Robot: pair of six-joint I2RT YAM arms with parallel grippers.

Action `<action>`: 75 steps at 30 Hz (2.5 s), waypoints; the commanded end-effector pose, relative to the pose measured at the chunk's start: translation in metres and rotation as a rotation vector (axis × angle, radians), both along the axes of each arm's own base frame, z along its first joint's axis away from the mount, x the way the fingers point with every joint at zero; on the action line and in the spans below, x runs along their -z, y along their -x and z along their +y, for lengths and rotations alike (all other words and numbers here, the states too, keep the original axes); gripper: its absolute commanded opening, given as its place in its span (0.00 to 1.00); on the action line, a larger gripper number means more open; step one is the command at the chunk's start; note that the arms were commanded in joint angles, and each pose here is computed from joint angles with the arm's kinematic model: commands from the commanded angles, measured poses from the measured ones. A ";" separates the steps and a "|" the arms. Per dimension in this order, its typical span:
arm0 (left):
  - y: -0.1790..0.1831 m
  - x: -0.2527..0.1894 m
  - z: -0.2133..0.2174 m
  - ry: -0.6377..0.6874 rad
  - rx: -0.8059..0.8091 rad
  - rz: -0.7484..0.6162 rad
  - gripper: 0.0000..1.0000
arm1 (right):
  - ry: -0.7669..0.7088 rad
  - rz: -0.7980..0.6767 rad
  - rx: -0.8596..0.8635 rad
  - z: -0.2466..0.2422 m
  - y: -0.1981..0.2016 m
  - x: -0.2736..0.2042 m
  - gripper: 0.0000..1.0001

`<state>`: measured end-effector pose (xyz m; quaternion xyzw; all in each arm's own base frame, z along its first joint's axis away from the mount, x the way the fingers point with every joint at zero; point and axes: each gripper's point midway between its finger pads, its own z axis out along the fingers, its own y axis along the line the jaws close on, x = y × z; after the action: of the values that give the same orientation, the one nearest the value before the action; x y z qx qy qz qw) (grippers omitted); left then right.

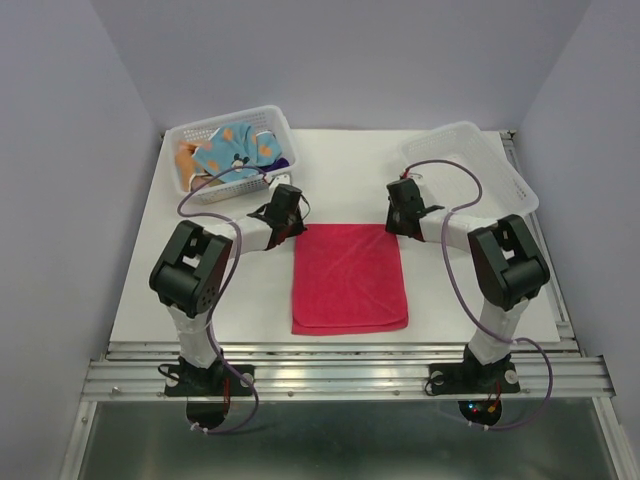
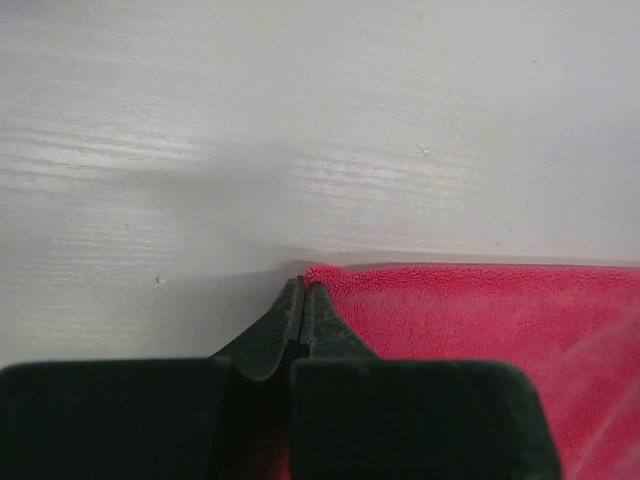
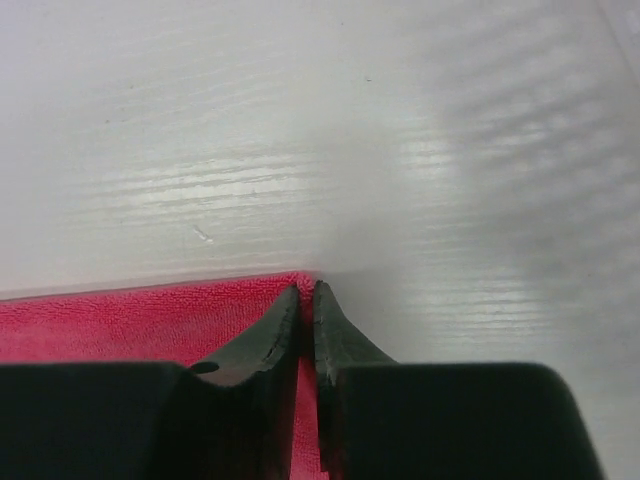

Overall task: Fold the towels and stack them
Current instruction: Fold the towel

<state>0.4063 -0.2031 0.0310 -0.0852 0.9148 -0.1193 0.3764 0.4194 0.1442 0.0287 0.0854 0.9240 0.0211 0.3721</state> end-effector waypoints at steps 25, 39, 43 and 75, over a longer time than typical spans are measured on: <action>0.160 -0.053 -0.001 0.376 0.103 -0.174 0.00 | -0.508 -0.088 -0.185 0.023 0.163 -0.091 0.01; 0.224 -0.040 0.004 0.563 0.132 -0.095 0.00 | -0.575 0.082 -0.238 0.018 0.236 -0.053 0.01; 0.236 -0.034 0.000 0.579 0.173 -0.051 0.00 | -0.582 0.080 -0.224 0.016 0.238 -0.053 0.01; 0.288 -0.008 0.002 0.612 0.229 0.197 0.45 | -0.666 0.241 -0.106 0.008 0.283 -0.030 0.51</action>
<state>0.1241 -0.1977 0.0411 -0.1099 0.8705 -0.4136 0.2428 0.1426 0.1527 0.0573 0.1480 0.9067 0.3296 0.2176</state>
